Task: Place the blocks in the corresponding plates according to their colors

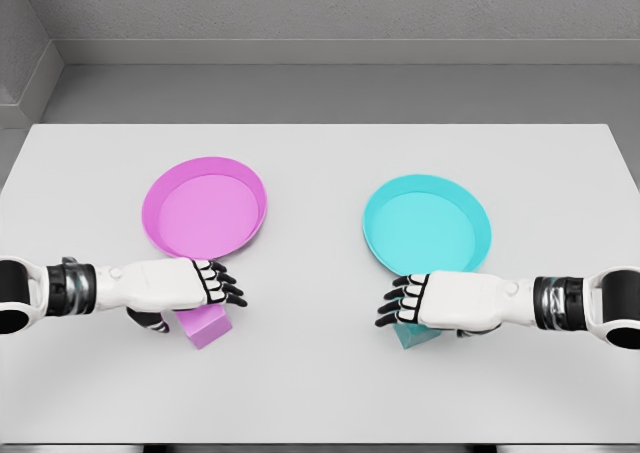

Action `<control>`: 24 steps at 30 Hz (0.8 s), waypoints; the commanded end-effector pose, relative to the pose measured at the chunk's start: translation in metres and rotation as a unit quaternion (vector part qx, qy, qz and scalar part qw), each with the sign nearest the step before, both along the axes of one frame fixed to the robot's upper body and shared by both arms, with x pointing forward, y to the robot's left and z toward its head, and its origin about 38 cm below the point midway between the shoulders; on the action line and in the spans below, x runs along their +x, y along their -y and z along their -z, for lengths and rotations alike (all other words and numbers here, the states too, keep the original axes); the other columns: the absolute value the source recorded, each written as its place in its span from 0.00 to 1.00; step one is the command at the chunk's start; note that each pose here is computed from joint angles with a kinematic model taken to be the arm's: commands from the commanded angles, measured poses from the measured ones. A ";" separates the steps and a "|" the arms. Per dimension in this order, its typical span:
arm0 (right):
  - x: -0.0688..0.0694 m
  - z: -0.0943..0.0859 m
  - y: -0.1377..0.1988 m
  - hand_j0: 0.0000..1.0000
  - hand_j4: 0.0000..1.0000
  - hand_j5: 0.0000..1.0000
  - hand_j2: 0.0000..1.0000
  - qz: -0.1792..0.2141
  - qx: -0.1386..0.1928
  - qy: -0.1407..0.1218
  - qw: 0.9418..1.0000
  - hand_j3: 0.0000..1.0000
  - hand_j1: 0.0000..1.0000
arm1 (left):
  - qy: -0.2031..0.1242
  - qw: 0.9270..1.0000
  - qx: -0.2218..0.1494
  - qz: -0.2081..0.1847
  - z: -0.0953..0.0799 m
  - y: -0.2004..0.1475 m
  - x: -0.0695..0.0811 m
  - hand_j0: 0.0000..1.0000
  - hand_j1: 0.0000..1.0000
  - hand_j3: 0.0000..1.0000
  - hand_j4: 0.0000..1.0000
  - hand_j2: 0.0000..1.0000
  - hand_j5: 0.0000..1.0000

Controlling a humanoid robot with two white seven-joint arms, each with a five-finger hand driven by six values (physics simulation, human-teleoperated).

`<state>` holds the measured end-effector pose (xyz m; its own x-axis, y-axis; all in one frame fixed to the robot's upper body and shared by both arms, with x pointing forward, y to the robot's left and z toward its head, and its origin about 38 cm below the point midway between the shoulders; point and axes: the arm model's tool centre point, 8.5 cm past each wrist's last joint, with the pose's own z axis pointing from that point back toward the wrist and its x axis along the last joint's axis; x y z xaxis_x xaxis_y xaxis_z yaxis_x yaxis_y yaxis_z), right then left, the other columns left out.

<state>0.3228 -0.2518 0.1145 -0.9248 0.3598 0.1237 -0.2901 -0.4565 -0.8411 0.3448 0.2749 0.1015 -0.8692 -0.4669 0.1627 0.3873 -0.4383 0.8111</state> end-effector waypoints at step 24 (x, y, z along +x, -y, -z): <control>0.009 0.017 0.003 1.00 1.00 1.00 1.00 0.021 -0.006 -0.011 1.000 1.00 1.00 | -0.020 1.000 0.010 0.001 0.013 0.010 0.003 0.60 0.60 0.60 0.60 0.60 0.60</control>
<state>0.3316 -0.2548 0.0981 -0.9083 0.3959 0.1352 -0.3226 -0.4572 -0.8288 0.3484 0.2652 0.0880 -0.8652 -0.4672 0.1821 0.4142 -0.4612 0.7847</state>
